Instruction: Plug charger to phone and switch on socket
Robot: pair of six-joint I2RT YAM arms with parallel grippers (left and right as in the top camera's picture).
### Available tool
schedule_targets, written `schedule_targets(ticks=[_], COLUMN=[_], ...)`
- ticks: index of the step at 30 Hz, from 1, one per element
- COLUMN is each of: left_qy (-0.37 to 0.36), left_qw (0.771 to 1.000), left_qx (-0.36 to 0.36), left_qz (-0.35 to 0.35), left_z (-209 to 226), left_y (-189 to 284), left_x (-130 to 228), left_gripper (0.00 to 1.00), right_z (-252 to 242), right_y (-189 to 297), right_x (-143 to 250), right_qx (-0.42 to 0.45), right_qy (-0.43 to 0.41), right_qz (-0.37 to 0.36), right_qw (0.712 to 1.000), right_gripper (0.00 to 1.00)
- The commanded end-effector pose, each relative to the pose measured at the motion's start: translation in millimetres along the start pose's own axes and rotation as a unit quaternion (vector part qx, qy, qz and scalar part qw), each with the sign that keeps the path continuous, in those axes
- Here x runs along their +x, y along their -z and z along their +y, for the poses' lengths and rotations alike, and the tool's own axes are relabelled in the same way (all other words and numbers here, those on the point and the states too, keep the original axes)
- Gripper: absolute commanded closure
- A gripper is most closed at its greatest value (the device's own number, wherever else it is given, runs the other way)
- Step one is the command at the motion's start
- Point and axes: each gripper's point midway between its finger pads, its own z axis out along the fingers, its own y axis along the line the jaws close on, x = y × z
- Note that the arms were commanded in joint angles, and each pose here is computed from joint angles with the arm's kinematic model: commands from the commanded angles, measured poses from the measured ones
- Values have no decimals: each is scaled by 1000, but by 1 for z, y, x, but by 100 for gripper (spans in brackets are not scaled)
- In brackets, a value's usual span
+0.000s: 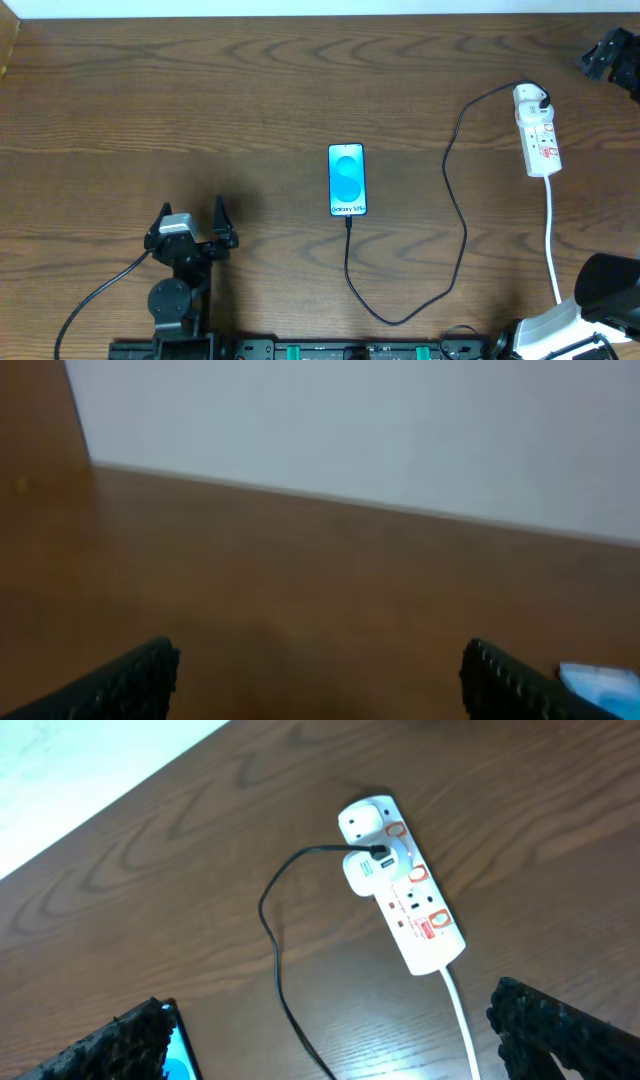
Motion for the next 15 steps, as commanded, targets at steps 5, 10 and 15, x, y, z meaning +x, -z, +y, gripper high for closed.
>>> schedule_targets(ticks=[5,10,15], left_qy=[-48,-65,-63], left_qw=[998,997,997], left_qx=[27,25,25], left_qz=[37,37,37], left_z=[-7,-6,-6], left_y=[2,2,2], left_x=[19,19,19], left_gripper=[10,10,10], right_z=[2,2,1], right_y=[0,0,0], right_x=[0,0,0], right_qx=[-2,-2,-1], right_qy=[-4,-4,-4], right_qz=[1,1,1], right_qw=[1000,1000,1000], right_gripper=[1,1,1])
